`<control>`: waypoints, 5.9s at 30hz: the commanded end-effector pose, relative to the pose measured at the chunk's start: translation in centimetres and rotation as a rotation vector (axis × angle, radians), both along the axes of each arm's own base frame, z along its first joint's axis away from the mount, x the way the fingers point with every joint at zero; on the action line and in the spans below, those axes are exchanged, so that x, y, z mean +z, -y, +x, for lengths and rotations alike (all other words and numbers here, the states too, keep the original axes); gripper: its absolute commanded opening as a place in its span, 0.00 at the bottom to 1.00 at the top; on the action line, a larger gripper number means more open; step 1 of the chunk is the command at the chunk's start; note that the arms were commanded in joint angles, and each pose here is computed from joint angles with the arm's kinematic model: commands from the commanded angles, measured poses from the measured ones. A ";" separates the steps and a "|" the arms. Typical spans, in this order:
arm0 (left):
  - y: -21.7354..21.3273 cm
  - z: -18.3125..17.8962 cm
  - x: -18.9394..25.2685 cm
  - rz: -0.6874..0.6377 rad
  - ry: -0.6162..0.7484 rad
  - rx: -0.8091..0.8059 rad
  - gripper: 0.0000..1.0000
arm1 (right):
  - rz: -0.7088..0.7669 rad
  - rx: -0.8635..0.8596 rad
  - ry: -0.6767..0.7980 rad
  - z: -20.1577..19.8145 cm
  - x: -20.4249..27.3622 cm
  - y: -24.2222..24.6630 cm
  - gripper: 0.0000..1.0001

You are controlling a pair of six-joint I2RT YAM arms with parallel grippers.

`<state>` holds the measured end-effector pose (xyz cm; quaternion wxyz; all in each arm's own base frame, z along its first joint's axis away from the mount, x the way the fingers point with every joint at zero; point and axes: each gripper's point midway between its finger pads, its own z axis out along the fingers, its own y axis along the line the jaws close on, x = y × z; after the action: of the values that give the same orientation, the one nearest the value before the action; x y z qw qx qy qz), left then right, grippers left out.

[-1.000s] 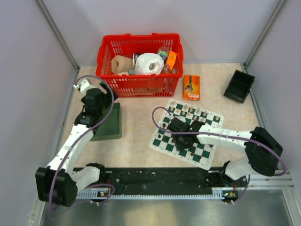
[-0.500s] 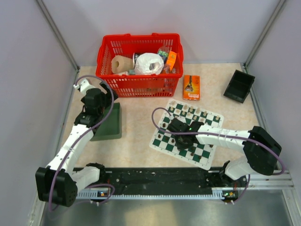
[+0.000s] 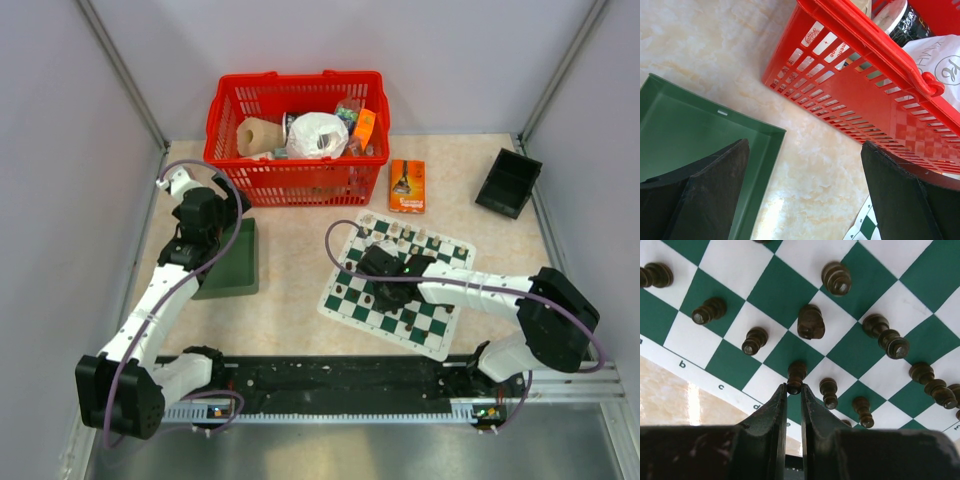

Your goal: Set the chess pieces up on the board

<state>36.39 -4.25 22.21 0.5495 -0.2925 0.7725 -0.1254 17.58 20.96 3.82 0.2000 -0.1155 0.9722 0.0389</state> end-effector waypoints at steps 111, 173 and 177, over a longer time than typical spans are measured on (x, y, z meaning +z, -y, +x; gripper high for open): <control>0.5 1.0 0.8 -0.030 0.054 -0.019 0.99 | 0.008 -0.182 -0.068 -3.8 -0.3 5.5 0.27; 0.8 1.2 0.0 -0.041 0.041 -0.034 0.99 | 0.068 -0.454 -0.037 -2.5 0.1 9.0 0.11; 0.8 1.2 0.0 -0.040 0.040 -0.032 0.99 | 0.067 -0.453 -0.032 -2.4 0.1 9.1 0.14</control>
<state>37.05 -5.09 21.44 0.5424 -0.2836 0.7775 -0.1441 14.54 11.63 3.57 0.1829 0.1119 0.9765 0.0202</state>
